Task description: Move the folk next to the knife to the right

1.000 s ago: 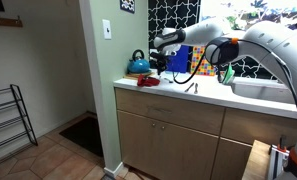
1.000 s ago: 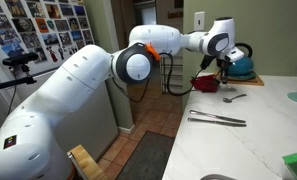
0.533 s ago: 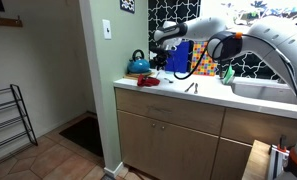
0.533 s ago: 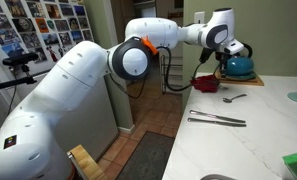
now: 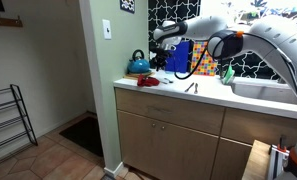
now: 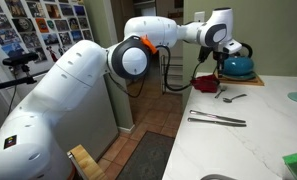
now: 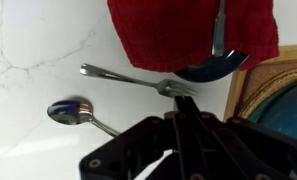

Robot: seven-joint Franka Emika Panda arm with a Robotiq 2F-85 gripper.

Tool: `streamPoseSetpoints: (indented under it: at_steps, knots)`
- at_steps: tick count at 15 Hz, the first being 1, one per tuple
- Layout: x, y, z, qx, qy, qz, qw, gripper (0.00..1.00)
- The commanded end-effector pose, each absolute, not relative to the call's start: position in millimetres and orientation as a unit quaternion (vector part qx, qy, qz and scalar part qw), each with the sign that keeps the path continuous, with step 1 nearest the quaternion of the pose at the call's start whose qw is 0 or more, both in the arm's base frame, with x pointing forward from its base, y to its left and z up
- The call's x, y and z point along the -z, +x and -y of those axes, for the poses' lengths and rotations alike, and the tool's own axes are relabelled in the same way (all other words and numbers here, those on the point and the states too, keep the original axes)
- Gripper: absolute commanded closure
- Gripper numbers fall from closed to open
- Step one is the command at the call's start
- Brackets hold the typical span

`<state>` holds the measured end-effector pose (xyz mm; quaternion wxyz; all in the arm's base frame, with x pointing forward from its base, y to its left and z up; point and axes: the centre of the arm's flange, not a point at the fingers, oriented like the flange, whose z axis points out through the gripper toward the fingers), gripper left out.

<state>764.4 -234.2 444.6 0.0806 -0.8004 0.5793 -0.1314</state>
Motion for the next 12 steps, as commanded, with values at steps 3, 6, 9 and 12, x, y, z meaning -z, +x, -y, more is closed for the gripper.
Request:
streamPoseSetpoints:
  at_steps: [3,6,9,12]
  knots:
    - [-424.9,745.3,229.9,0.124,-0.869,-0.471,0.088,0.99]
    - [-426.1,740.4,229.2,0.145,-0.906,-0.389,0.083,0.99]
    - [-431.1,731.6,234.2,0.149,-0.938,-0.306,0.070,0.99]
    - [-433.2,721.7,239.1,0.139,-0.962,-0.228,0.066,0.99]
